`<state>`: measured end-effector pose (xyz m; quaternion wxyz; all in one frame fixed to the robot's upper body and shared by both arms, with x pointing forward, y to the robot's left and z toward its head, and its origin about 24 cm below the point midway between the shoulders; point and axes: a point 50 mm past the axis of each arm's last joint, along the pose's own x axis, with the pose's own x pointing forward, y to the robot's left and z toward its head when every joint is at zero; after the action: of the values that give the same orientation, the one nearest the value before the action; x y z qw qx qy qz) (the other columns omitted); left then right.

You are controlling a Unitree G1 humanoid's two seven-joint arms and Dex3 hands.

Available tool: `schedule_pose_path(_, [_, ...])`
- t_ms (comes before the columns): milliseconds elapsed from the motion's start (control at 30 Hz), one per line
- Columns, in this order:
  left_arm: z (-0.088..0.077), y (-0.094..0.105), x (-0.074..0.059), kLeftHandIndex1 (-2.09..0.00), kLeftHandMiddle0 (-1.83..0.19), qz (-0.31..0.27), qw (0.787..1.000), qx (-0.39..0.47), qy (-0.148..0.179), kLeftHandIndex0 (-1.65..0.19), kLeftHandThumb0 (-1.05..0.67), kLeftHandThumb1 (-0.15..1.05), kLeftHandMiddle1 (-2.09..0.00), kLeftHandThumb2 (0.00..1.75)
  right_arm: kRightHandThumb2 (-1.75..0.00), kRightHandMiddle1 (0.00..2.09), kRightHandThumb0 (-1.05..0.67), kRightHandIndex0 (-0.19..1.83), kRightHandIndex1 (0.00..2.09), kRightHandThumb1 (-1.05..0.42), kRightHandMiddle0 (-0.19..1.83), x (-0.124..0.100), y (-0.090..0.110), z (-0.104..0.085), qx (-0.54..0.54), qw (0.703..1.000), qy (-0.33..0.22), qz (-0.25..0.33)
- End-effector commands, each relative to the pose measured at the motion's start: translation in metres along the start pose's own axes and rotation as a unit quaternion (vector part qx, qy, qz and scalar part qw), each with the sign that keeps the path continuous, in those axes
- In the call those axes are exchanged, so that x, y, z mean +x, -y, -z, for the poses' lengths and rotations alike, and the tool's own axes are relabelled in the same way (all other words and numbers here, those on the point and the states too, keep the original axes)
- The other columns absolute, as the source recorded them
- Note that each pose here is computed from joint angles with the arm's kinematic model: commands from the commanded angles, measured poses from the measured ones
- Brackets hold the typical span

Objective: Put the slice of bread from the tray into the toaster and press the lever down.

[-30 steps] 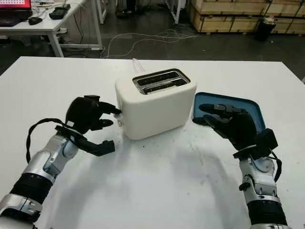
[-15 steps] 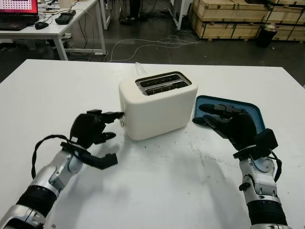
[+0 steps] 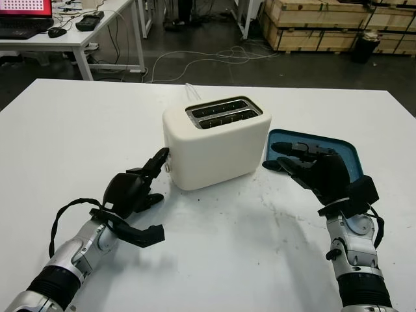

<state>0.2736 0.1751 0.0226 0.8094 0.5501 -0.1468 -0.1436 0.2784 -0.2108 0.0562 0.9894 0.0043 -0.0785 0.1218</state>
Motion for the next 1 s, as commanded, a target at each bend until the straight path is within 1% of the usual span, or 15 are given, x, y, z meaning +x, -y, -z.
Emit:
schedule_pose_path(0, [-0.019,0.005,0.009,-0.01,-0.62,0.047,0.998,0.002,0.040,-1.29,-0.18,0.75,-1.70,0.01,0.00,0.00,-0.49,1.24,0.00,-0.92,1.16,0.001,0.001,0.001,0.005,1.000,-0.004,0.001])
schedule_pose_path(100, [-0.019,-0.004,0.012,-0.01,-0.65,0.051,0.998,0.010,0.038,-1.26,-0.22,0.80,-1.55,0.02,0.00,0.00,-0.49,1.24,0.00,-0.92,1.16,0.001,0.001,0.001,0.005,1.000,-0.004,0.002])
schedule_pose_path(167, [-0.020,-0.008,0.013,-0.01,-0.67,0.050,0.998,0.014,0.042,-1.26,-0.23,0.81,-1.51,0.01,0.00,0.00,-0.48,1.24,0.00,-0.92,1.16,0.001,0.000,0.000,0.003,1.000,-0.004,0.002])
schedule_pose_path(400, [-0.024,-0.018,0.015,-0.02,-0.71,0.037,0.997,0.021,0.057,-1.28,-0.23,0.78,-1.55,0.00,0.00,0.00,-0.48,1.24,0.00,-0.91,1.16,0.001,0.000,0.000,0.005,1.000,-0.007,0.004])
schedule_pose_path(533, [-0.026,-0.025,0.017,-0.02,-0.69,0.025,0.998,0.028,0.060,-1.28,-0.22,0.77,-1.59,0.00,0.00,0.00,-0.49,1.24,0.00,-0.92,1.15,0.001,0.001,0.002,0.005,1.000,-0.004,0.002])
schedule_pose_path(700, [-0.026,-0.031,0.018,-0.02,-0.74,-0.001,0.998,0.035,0.060,-1.29,-0.23,0.76,-1.54,0.00,0.00,0.00,-0.48,1.24,0.00,-0.92,1.15,0.000,0.000,0.002,0.002,1.000,-0.006,0.003])
schedule_pose_path(833, [-0.025,-0.034,0.019,-0.02,-0.72,-0.008,0.998,0.037,0.056,-1.28,-0.23,0.77,-1.51,0.01,0.00,0.00,-0.49,1.24,0.00,-0.92,1.16,0.001,0.001,0.002,0.007,1.000,-0.004,0.002])
schedule_pose_path(900, [-0.025,-0.035,0.020,-0.02,-0.75,-0.016,0.997,0.038,0.058,-1.29,-0.23,0.77,-1.47,0.00,0.00,0.00,-0.49,1.24,0.00,-0.91,1.16,0.001,0.001,0.002,0.006,1.000,-0.005,0.003])
schedule_pose_path(967, [-0.025,-0.038,0.021,-0.02,-0.77,-0.036,0.997,0.034,0.065,-1.30,-0.23,0.76,-1.48,0.00,0.00,0.00,-0.49,1.25,0.01,-0.91,1.16,0.001,0.001,0.002,0.006,1.000,-0.007,0.003])
